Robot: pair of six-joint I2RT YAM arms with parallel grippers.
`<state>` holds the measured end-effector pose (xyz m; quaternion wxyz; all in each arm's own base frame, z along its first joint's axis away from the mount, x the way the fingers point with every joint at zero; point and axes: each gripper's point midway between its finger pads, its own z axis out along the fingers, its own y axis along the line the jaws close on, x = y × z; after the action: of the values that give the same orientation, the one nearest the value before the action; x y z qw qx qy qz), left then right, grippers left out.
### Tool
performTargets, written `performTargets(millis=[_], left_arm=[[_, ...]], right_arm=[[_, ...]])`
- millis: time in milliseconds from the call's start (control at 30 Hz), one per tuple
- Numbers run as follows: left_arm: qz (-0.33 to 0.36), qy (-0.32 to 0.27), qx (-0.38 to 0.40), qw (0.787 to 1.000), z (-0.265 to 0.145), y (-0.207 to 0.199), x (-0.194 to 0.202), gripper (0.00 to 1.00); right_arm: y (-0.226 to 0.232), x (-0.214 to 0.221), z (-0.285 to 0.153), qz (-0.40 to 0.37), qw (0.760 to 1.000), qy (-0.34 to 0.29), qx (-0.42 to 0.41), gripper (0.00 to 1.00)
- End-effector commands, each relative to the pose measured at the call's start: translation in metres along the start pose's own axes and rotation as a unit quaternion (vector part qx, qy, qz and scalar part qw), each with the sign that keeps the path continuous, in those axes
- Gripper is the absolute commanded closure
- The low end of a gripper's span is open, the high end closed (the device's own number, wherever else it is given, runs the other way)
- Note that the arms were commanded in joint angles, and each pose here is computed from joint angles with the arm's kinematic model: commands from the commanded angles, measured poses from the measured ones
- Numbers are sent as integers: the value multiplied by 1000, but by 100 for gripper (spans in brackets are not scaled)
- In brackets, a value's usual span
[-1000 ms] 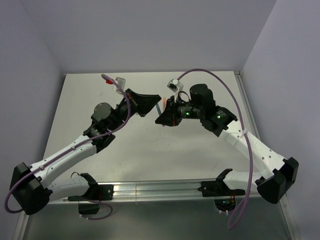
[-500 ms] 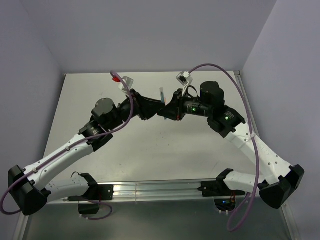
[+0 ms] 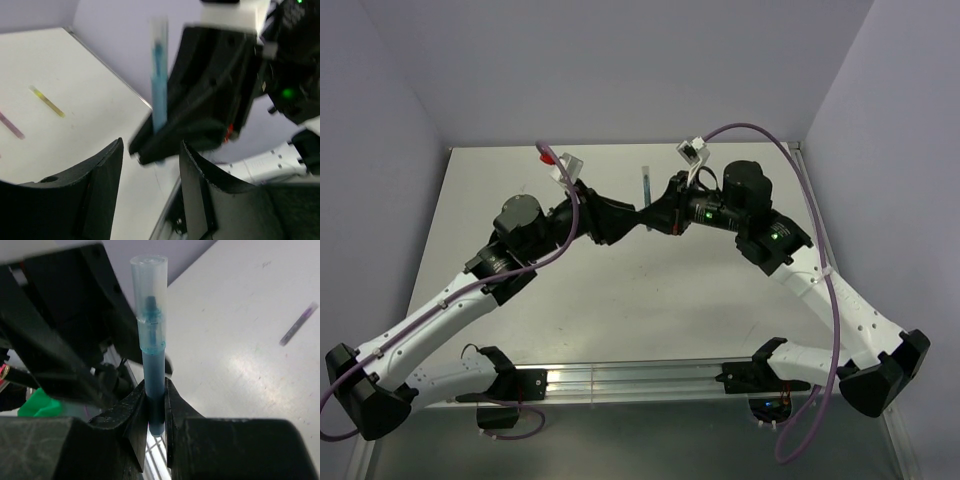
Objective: Insert the pens into the pen caps
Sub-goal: Press the pen cap onto the pen.
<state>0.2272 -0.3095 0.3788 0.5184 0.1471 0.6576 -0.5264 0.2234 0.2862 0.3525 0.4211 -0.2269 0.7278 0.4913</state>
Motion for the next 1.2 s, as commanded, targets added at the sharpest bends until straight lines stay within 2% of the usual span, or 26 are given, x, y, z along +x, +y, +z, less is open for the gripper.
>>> performTargets(millis=[0,333,467,500,600,1167], left_arm=[[-2,45,50,998,-16,-19,9,47],[26,0,65,998,-23,-19,-33,44],[53,-37,49,997,-27,-18,-61,39],[57,-41,47,996,-28,-19,-65,33],[70,-57,46,995,-30,-23,-79,30],[64,-38,85,994,-7,-23,-91,32]], right_arm=[[27,-68,-6,-61,992,-108,-24,100],[30,-52,8,-60,995,-79,-31,100],[31,-44,12,-59,995,-67,-35,100],[31,-43,12,-60,995,-66,-34,100],[32,-39,15,-56,996,-61,-37,100],[55,-14,37,-61,995,-15,-79,100]])
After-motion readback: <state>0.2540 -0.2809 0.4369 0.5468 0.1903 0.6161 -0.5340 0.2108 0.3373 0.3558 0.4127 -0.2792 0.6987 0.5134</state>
